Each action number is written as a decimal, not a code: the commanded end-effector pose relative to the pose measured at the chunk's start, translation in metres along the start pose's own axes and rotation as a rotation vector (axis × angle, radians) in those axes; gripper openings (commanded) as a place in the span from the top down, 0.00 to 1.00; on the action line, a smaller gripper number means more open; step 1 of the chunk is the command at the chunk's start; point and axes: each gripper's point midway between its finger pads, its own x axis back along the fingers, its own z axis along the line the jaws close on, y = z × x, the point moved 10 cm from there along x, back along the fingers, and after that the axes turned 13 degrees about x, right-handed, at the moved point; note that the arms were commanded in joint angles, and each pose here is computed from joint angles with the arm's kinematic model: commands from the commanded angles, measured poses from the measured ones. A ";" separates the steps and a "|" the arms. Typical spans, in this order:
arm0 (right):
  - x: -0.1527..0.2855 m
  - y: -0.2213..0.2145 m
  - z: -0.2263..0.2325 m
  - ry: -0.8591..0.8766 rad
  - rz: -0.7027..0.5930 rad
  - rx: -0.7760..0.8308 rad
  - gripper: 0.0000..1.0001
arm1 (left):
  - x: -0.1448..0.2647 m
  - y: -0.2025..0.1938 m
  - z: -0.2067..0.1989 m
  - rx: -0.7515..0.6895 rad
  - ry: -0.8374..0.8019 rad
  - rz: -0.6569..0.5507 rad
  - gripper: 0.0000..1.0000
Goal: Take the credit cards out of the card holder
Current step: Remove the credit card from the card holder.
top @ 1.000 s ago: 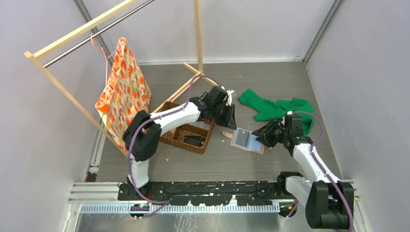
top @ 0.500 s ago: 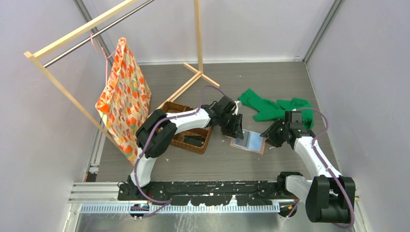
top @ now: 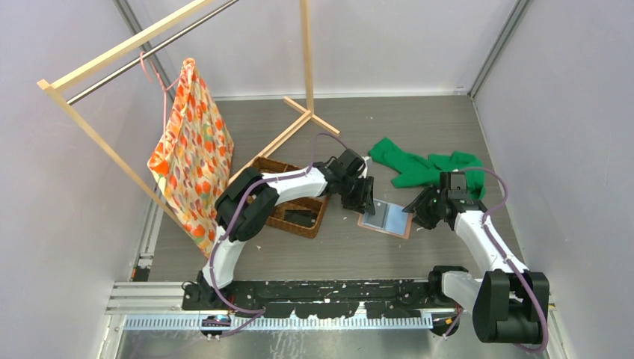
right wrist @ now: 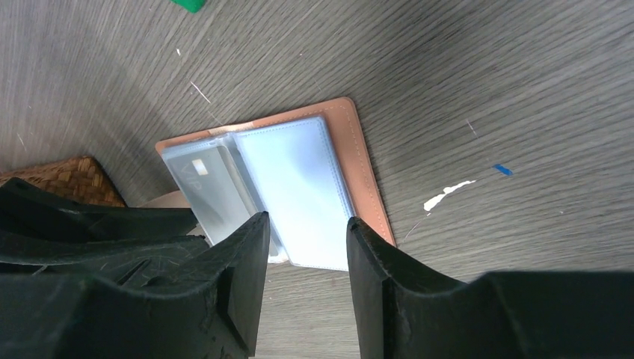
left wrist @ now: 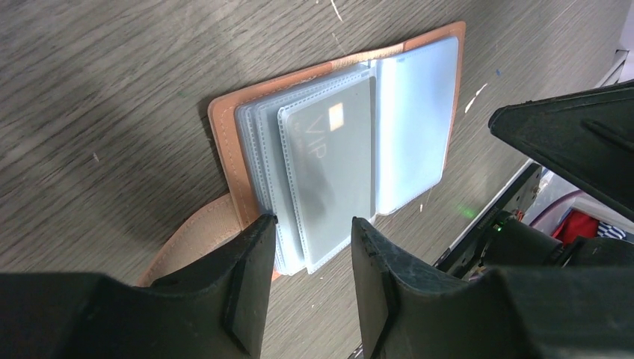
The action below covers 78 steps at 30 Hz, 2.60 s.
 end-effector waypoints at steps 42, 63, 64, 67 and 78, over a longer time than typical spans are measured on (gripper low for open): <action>-0.021 -0.003 -0.010 -0.035 0.028 -0.030 0.52 | 0.022 0.004 -0.050 -0.061 -0.198 -0.011 0.61; -0.012 -0.008 -0.012 -0.038 0.007 -0.049 0.52 | 0.020 -0.010 -0.101 -0.074 -0.412 0.074 0.61; -0.010 -0.008 -0.012 -0.043 0.004 -0.053 0.52 | 0.019 -0.009 -0.103 -0.080 -0.414 0.073 0.61; -0.005 -0.008 -0.012 -0.050 -0.011 -0.057 0.52 | 0.016 -0.008 -0.104 -0.080 -0.414 0.078 0.61; 0.010 -0.004 -0.010 -0.051 -0.058 -0.065 0.51 | 0.019 -0.005 -0.085 -0.066 -0.267 0.017 0.61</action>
